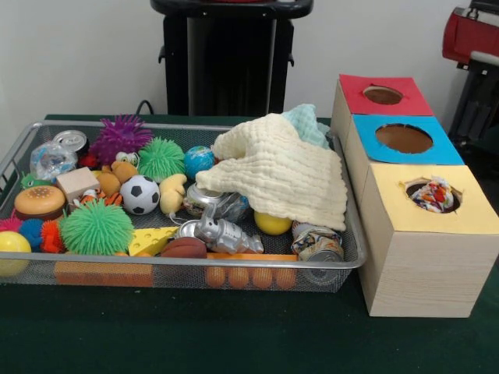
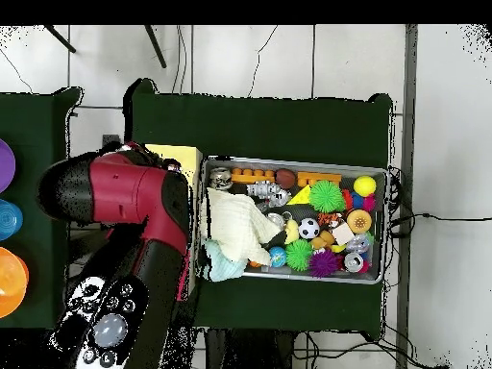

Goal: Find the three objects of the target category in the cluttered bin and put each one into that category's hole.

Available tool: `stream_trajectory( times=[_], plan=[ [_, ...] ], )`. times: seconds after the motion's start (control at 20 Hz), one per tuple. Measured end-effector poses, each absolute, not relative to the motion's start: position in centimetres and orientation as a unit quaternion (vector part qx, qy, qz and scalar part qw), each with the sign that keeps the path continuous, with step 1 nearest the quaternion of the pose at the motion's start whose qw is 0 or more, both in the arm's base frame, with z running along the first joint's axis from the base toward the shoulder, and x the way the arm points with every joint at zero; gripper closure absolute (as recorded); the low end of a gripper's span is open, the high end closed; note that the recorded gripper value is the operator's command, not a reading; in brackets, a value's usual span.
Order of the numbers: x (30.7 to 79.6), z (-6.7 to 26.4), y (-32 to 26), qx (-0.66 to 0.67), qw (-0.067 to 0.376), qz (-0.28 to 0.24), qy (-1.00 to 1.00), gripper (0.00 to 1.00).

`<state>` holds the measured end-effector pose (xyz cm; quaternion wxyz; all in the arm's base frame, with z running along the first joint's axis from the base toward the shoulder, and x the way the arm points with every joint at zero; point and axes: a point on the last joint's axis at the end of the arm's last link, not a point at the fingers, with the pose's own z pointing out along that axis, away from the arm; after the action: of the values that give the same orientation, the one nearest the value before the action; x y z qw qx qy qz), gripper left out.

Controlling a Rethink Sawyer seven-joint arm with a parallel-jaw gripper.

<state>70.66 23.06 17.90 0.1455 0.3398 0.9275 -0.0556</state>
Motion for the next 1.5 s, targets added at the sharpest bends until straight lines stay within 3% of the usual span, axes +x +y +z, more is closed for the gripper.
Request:
stream_trajectory(
  times=[0.45, 1.1, 1.5],
  plan=[
    [69.9, 16.4, 22.6, 0.342, 0.133, -0.065, 0.928, 1.00],
    [68.2, 10.5, 22.1, 0.336, 0.105, -0.094, 0.931, 1.00],
    [67.5, 8.8, 21.8, 0.337, 0.096, -0.101, 0.931, 1.00]
  ],
)
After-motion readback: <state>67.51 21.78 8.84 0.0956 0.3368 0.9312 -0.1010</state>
